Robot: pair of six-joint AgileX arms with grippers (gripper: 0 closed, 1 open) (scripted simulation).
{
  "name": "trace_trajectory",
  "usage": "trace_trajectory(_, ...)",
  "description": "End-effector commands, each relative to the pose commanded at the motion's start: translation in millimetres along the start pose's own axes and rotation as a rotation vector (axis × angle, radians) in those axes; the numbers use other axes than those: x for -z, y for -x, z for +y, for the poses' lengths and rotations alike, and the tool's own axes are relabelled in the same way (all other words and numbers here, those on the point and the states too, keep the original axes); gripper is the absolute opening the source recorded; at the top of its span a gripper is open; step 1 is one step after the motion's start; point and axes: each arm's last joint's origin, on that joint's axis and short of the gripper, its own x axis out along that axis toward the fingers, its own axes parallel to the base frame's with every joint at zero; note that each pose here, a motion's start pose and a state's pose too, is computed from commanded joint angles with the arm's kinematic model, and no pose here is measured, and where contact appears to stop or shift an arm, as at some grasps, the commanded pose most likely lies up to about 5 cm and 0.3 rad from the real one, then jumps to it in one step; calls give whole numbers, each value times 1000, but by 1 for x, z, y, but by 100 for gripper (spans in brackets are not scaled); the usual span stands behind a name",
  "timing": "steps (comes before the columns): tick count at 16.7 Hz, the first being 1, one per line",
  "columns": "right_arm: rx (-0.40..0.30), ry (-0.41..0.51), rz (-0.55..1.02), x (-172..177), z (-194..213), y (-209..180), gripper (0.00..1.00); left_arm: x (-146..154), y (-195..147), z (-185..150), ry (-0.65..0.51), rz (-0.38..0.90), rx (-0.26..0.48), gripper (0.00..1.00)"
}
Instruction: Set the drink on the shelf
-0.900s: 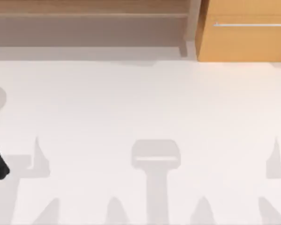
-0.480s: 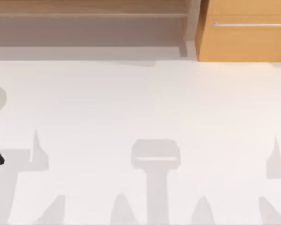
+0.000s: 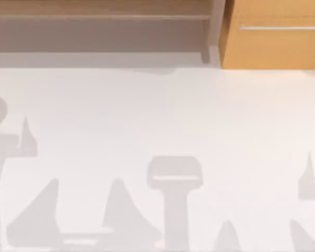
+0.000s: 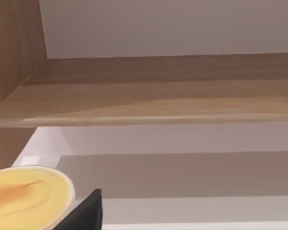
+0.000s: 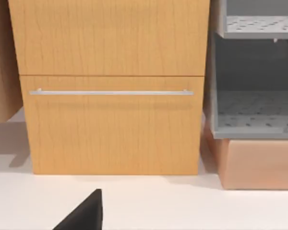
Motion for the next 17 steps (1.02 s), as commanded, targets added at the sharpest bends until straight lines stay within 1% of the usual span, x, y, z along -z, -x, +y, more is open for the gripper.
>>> trace_trajectory(2,0,0,0,0,0,0,100,8,-21,22,2,20,3,100)
trace_trajectory(5,0,0,0,0,0,0,100,32,-46,58,11,49,7,100)
trace_trajectory(7,0,0,0,0,0,0,100,55,-57,81,21,66,10,100)
trace_trajectory(10,0,0,0,0,0,0,100,89,-62,109,34,83,13,100)
trace_trajectory(13,0,0,0,0,0,0,100,113,-61,126,40,87,15,100)
trace_trajectory(15,0,0,0,0,0,0,100,121,-61,131,41,87,16,100)
trace_trajectory(17,0,0,0,0,0,0,100,122,-60,132,41,87,16,100)
